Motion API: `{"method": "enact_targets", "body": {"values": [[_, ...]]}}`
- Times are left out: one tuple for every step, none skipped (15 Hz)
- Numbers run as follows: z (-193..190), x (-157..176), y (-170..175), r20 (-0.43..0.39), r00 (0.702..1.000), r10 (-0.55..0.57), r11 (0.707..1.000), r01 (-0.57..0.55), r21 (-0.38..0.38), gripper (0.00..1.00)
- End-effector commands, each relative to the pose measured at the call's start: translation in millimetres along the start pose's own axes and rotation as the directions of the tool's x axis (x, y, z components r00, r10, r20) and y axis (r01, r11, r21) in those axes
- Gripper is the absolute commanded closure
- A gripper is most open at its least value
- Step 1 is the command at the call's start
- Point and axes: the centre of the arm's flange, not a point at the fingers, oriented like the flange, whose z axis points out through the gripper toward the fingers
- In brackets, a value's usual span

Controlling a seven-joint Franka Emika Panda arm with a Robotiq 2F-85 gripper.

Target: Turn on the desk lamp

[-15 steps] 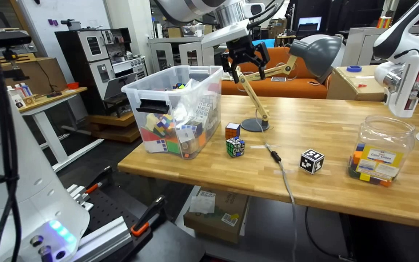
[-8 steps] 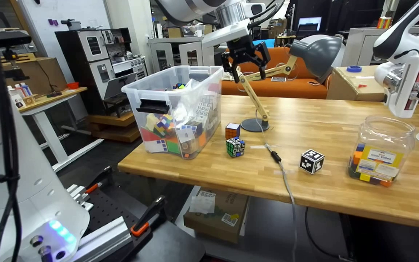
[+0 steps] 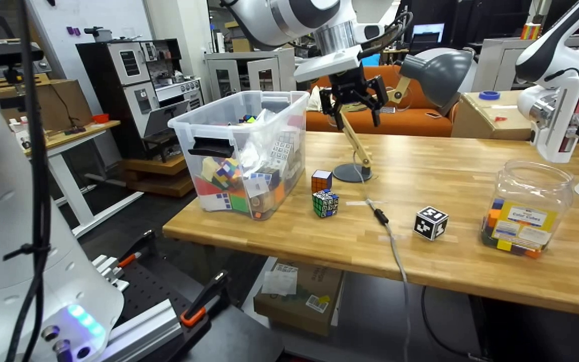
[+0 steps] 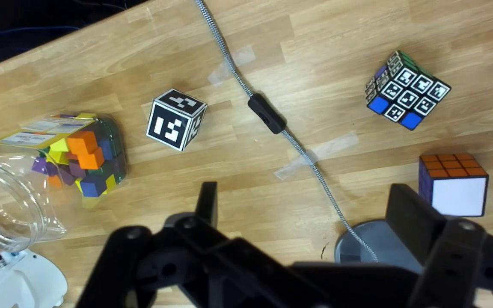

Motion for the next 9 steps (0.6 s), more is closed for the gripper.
{"method": "enact_targets", "body": {"values": [[22.0,21.1,12.9,0.017,0.997,-0.073,0.997,0.073,0.02,0.0],[32.2,27.2,14.4,0.034,0.997,-0.073,0.997,0.072,0.032,0.0],[40.1,31.6,15.2,0.037,0.997,-0.073,0.996,0.072,0.043,0.0],[52.0,37.7,16.2,0.053,0.997,-0.058,0.997,0.055,0.05,0.0],[62.3,42.1,17.4,0.068,0.997,-0.038,0.998,0.035,0.051,0.0],[71.3,44.9,18.9,0.088,0.996,-0.024,0.998,0.019,0.055,0.0],[79.5,47.1,20.7,0.103,0.995,-0.002,0.999,-0.003,0.046,0.0],[72.7,30.6,11.1,0.072,0.997,-0.027,0.999,0.024,0.038,0.0],[80.3,33.7,13.2,0.082,0.996,-0.019,0.999,0.016,0.035,0.0]]}}
